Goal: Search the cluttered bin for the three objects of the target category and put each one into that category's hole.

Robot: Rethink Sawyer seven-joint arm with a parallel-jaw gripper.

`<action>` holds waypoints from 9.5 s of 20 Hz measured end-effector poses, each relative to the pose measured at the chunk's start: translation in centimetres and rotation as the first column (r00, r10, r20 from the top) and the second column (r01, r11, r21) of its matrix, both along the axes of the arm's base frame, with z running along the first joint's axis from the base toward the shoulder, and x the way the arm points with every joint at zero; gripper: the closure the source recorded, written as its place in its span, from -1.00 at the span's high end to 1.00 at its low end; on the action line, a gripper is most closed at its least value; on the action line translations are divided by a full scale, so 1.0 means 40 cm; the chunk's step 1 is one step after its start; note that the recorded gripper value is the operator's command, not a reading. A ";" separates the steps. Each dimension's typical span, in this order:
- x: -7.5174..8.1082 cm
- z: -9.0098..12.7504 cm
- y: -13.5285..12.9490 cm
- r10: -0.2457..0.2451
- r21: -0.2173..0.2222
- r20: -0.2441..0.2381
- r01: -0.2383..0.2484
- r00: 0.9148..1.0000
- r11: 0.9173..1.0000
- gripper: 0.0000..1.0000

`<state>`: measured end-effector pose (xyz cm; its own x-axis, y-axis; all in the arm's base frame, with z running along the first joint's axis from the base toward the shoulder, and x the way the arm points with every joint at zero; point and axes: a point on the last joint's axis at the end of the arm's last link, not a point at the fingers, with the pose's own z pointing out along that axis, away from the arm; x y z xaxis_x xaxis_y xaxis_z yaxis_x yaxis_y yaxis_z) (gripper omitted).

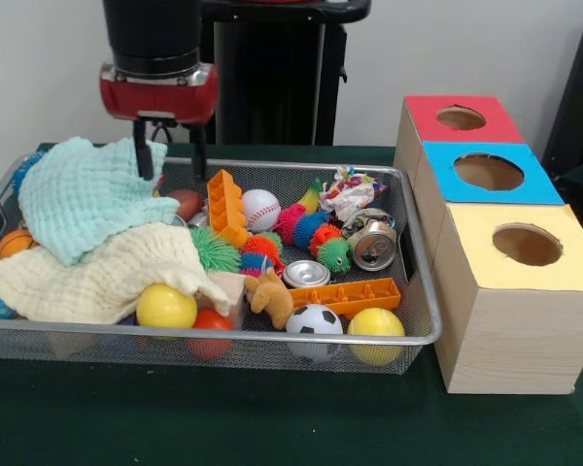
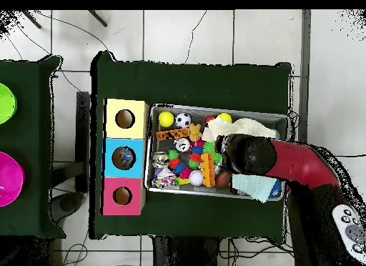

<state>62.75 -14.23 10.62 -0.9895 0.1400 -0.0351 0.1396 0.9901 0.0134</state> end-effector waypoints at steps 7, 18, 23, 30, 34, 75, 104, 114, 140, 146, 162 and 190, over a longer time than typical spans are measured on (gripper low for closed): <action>0.039 -0.010 -0.085 0.014 -0.051 0.001 -0.014 1.000 0.999 1.00; 0.086 -0.098 -0.145 0.040 -0.065 0.022 -0.038 0.999 0.997 1.00; 0.097 -0.158 -0.151 0.053 -0.056 0.021 -0.052 0.998 0.997 1.00; 0.092 -0.227 -0.144 0.063 -0.034 0.007 -0.063 0.998 0.997 1.00; 0.068 -0.277 -0.133 0.080 -0.027 -0.017 -0.081 0.997 0.996 -1.00; 0.079 0.071 -0.029 0.100 -0.039 -0.045 -0.101 0.994 0.994 1.00; -0.008 -0.229 -0.083 0.165 -0.032 -0.095 -0.169 0.982 0.985 1.00; 0.014 -0.291 -0.131 0.122 -0.020 -0.087 -0.125 0.989 0.992 1.00; 0.031 -0.177 -0.085 0.119 0.004 -0.060 -0.119 0.991 0.993 -1.00; 0.030 -0.060 -0.036 0.100 0.038 -0.052 -0.098 0.994 0.994 -1.00; -0.089 0.030 0.142 0.110 0.147 -0.122 -0.092 0.986 0.985 -1.00; -0.183 0.076 0.276 0.066 0.254 -0.146 -0.027 0.987 0.967 -1.00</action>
<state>55.42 -3.19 13.66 -0.9860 0.0785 0.1469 0.1130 0.9632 0.2439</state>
